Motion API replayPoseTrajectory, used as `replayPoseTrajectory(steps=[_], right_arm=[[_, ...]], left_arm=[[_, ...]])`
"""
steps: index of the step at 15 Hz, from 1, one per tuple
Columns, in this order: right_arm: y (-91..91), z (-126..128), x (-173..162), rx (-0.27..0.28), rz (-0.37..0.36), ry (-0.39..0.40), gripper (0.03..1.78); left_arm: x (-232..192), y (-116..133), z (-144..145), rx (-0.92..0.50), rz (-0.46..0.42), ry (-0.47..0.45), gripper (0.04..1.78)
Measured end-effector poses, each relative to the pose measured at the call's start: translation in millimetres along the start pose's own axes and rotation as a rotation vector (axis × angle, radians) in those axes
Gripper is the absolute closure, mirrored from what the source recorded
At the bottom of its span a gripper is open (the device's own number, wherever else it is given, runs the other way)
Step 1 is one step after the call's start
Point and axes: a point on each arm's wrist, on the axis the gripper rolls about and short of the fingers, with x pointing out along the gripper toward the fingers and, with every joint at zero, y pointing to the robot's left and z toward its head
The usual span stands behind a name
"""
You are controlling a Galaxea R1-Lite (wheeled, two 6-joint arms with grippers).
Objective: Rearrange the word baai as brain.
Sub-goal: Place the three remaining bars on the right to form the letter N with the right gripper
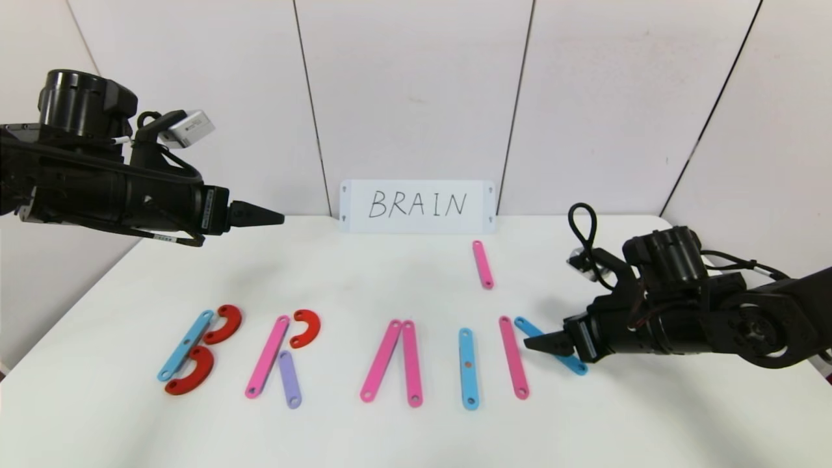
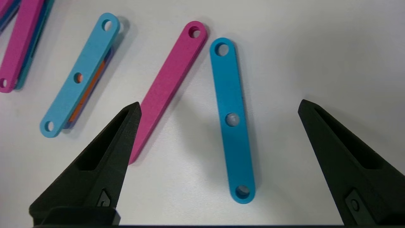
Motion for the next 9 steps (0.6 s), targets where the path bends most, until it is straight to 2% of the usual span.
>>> replayPoseTrajectory(steps=[5, 9], right_arm=[[12.3, -2.4, 0.2, 0.04, 0.02, 0.017, 0.07], [14.9, -8.9, 0.7, 0.045, 0.025, 0.038, 0.07]], left_arm=[[-0.6, -0.3, 0.2, 0.001, 0.0, -0.001, 0.08], [-1.4, -0.6, 0.5, 0.002, 0.0, -0.003, 0.08]])
